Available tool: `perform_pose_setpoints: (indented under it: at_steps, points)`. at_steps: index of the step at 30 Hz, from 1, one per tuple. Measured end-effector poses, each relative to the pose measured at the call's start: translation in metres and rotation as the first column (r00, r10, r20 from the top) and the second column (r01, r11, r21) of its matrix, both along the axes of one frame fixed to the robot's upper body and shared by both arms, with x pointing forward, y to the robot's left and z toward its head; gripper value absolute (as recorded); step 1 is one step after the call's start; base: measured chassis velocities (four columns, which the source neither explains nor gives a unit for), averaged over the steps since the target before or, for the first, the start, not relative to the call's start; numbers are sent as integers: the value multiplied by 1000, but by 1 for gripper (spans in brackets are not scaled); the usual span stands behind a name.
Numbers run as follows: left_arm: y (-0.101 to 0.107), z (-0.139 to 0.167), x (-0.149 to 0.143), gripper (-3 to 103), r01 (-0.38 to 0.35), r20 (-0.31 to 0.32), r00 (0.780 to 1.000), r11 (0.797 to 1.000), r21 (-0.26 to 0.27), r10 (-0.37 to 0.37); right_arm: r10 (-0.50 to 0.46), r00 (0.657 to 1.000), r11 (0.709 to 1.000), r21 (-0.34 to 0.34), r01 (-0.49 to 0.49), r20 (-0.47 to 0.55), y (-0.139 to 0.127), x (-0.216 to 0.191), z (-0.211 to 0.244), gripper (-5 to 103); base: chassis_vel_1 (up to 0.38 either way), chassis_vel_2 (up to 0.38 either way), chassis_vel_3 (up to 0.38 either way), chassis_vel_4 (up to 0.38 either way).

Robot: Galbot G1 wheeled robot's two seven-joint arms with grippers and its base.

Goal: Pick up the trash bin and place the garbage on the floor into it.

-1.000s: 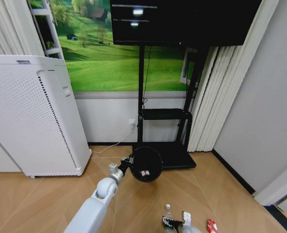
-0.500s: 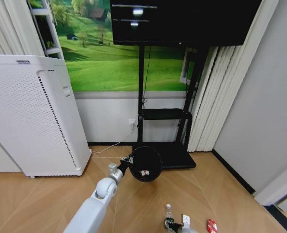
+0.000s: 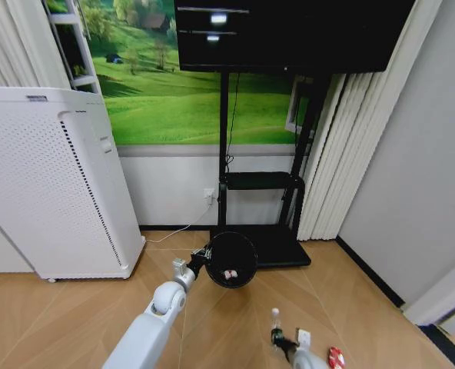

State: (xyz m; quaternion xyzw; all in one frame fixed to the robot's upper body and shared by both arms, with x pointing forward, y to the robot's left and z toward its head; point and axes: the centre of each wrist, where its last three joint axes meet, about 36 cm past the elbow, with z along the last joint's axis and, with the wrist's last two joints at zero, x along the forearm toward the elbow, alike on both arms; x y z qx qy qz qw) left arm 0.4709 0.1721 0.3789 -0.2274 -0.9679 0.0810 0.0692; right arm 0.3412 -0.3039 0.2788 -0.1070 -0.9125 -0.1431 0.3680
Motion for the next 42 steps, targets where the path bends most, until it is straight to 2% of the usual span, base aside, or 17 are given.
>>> perform_pose_setpoints:
  at_steps: [2, 3, 6, 7, 9, 13, 15, 16, 18, 19, 21, 29, 31, 36, 38, 41, 42]
  points:
    - [5, -5, -1, 7, -15, -10, 1000, 1000, 3, 15, -53, 993, 999, -3, 54, 110, -22, 11, 43, 21, 0, 0, 0, 0]
    - [5, -5, -1, 7, -15, -10, 1000, 1000, 3, 15, -53, 993, 999, -3, 54, 110, -22, 11, 43, 21, 0, 0, 0, 0]
    - [6, -16, -1, 7, -40, -36, 999, 999, -2, 40, -77, 963, 996, 56, 65, 257, -35, 16, 110, 21, 0, 0, 0, 0]
    - [6, -16, -1, 7, -40, -36, 999, 999, -2, 40, -77, 963, 996, 56, 65, 257, -35, 16, 110, 21, 0, 0, 0, 0]
    - [-3, -25, -3, 7, -38, -60, 998, 999, -15, 37, -50, 929, 995, 100, 14, 367, -23, 11, 160, 21, 0, 0, 0, 0]
    - [-18, -31, -6, 7, -20, -72, 997, 1000, -15, 19, 3, 898, 991, 122, -63, 440, 2, 0, 196, 21, 0, 0, 0, 0]
    - [-35, -35, -10, 7, 4, -80, 997, 1000, -15, -6, 81, 877, 974, 147, -170, 474, 33, -14, 220, 21, 0, 0, 0, 0]
    - [-35, -35, -10, 7, 4, -80, 997, 1000, -15, -6, 81, 877, 974, 147, -170, 474, 33, -14, 220, 21, 0, 0, 0, 0]
    - [-50, -37, -12, 7, 26, -84, 996, 999, -19, -28, 153, 866, 954, 159, -256, 476, 63, -20, 226, 21, 0, 0, 0, 0]
    - [-50, -37, -12, 7, 26, -84, 996, 999, -19, -28, 153, 866, 954, 159, -256, 476, 63, -20, 226, 21, 0, 0, 0, 0]
    - [-62, -37, -13, 7, 36, -83, 996, 999, -28, -38, 211, 864, 944, 133, -301, 457, 86, -17, 217, 21, 0, 0, 0, 0]
    - [-70, -34, -14, 7, 42, -76, 996, 998, -36, -45, 319, 860, 930, 44, -365, 398, 107, -6, 187, 20, 0, 0, 0, 0]
    - [-70, -34, -14, 7, 41, -75, 996, 998, -37, -44, 327, 862, 932, 20, -362, 387, 109, 1, 178, 31, 0, 0, 0, 0]
    - [-70, -34, -15, 7, 41, -73, 996, 998, -37, -43, 325, 862, 933, 15, -359, 389, 109, 5, 177, 42, 0, 0, 0, 0]
    - [-68, -34, -14, 7, 40, -69, 997, 999, -36, -42, 319, 862, 936, 11, -351, 394, 106, 8, 178, 53, 0, 0, 0, 0]
    - [-67, -33, -14, 7, 38, -68, 997, 999, -35, -41, 313, 864, 939, 9, -344, 395, 104, 8, 179, 59, 0, 0, 0, 0]
    - [-67, -33, -14, 7, 38, -66, 997, 999, -36, -40, 309, 866, 941, 6, -338, 394, 102, 9, 179, 65, 0, 0, 0, 0]
